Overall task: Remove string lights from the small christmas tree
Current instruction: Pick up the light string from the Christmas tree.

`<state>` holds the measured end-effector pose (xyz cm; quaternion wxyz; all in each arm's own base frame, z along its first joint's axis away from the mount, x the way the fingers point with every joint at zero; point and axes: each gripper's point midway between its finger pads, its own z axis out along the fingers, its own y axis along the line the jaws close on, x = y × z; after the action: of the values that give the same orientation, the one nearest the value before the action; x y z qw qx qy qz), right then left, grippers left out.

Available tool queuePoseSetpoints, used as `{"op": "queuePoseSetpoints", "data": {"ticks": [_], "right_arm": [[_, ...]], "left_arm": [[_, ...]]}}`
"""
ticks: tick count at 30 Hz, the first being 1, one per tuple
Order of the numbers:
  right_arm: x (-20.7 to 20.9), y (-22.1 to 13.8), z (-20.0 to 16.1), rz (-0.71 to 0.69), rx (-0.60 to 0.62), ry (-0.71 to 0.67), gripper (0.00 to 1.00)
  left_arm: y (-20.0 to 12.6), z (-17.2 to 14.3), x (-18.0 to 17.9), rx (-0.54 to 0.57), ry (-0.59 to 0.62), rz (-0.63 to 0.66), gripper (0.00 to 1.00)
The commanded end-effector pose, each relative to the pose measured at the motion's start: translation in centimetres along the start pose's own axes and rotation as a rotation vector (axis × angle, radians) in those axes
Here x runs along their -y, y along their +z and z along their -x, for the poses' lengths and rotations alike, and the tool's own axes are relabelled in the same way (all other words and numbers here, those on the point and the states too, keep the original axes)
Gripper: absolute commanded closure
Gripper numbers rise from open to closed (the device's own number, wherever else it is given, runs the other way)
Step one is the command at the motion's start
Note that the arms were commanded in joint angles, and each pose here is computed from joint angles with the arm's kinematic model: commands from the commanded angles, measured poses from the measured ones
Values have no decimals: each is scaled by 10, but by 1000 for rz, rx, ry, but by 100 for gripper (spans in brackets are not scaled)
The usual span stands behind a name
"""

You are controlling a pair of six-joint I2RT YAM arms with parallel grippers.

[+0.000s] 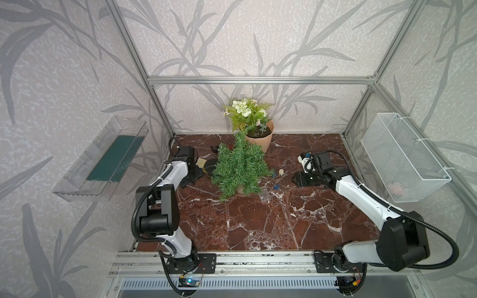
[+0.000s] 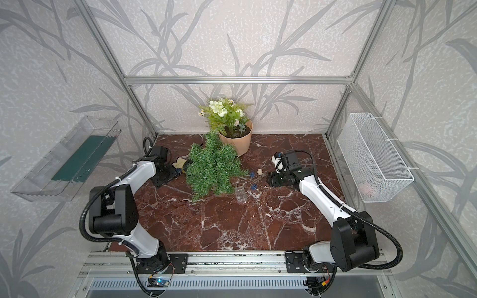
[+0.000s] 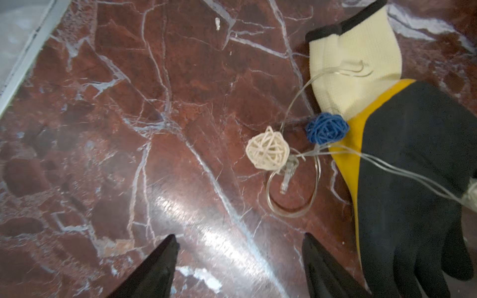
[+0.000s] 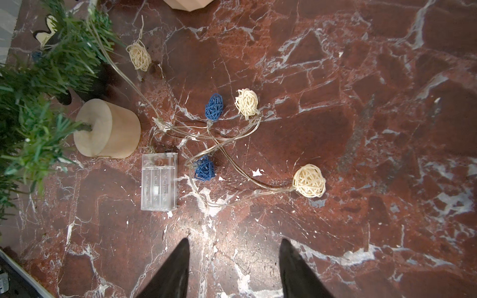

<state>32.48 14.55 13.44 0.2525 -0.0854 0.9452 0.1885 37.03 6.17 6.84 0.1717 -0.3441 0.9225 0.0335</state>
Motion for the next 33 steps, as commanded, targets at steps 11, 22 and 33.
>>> {"op": "queuePoseSetpoints", "data": {"ticks": [11, 22, 33], "right_arm": [[-4, -4, -3, 18, 19, -27, 45], [-3, 1, -5, 24, 12, -19, 45], [-4, 4, -8, 34, 14, -7, 45]], "left_arm": [[40, 23, 17, -10, -64, 0, 62], [28, 28, 20, -12, -49, -18, 97], [-47, 50, 65, 32, -26, -284, 100]]}}
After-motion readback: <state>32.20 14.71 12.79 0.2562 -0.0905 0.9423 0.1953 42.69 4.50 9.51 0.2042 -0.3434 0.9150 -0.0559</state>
